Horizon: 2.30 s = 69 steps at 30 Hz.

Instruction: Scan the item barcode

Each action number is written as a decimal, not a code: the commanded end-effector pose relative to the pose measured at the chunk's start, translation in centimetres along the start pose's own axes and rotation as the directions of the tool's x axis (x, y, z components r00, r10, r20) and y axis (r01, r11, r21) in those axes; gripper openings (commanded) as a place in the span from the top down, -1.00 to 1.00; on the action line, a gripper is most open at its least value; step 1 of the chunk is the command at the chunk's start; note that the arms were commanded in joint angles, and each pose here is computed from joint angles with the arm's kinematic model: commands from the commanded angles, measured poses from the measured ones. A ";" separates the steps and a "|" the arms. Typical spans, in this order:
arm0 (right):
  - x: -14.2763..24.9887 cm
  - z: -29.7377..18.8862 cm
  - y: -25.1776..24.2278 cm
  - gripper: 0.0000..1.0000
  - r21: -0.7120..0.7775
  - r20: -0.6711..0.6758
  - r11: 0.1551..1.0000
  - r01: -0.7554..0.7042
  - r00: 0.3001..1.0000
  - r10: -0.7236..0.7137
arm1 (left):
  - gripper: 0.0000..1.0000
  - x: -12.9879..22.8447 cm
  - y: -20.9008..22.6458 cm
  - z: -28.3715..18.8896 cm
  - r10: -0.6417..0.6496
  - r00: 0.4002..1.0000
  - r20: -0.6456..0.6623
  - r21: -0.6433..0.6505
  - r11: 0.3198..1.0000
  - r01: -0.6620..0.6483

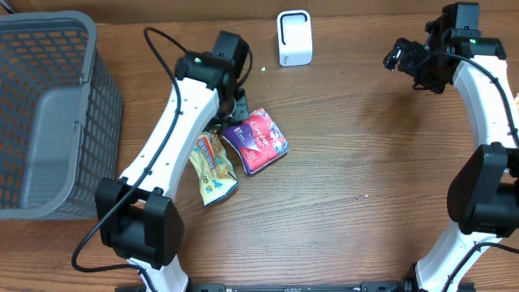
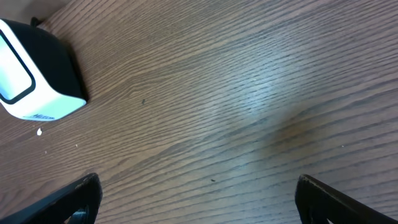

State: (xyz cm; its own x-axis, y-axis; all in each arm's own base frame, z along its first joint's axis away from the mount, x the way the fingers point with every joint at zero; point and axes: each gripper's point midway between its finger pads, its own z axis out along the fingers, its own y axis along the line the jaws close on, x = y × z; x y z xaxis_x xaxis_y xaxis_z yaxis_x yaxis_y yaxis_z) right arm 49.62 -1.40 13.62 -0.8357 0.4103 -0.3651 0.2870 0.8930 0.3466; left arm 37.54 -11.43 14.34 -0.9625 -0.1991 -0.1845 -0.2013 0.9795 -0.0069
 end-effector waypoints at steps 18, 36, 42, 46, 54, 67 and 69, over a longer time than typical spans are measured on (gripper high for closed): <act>0.1 0.1 -0.1 -1.00 0.007 0.001 1.000 0.002 1.000 -0.002 | -0.06 3.2 -1.0 9.4 -0.063 0.981 -0.183 0.326 0.938 0.121; 0.1 0.1 -0.1 -1.00 0.007 0.001 1.000 0.002 1.000 -0.002 | 0.37 2.2 -3.9 7.8 0.164 0.985 -0.058 0.505 0.856 -0.113; 0.1 0.1 -0.1 -1.00 0.007 0.001 1.000 0.002 1.000 -0.002 | -0.12 -0.3 -3.5 6.1 0.125 0.992 -0.019 0.504 0.858 -0.098; 0.1 0.1 -0.1 -1.00 0.007 0.001 1.000 0.002 1.000 -0.002 | -0.17 -0.1 -1.1 8.1 0.000 0.998 -0.064 0.380 0.924 0.025; 0.1 0.1 -0.1 -1.00 0.007 0.001 1.000 0.002 1.000 -0.002 | -0.10 1.2 -2.4 10.8 -0.027 0.997 -0.078 0.468 0.881 0.060; 0.1 0.1 -0.1 -1.00 0.007 0.001 1.000 0.002 1.000 -0.002 | 0.92 0.1 -2.8 10.8 -0.033 0.999 -0.026 0.487 0.872 0.042; 0.1 0.1 -0.1 -1.00 0.007 0.001 1.000 0.002 1.000 -0.002 | 0.92 -0.1 -2.8 10.3 -0.010 1.000 -0.014 0.487 0.873 0.016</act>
State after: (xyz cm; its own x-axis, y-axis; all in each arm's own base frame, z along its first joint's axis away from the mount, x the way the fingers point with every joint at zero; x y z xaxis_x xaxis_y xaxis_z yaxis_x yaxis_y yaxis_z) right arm 49.64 -1.41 13.62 -0.8352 0.4106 -0.3658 0.2872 0.8930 0.3466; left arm 40.02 -14.05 4.06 -0.9581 -0.2327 -0.1669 -0.1229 0.8606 -0.4942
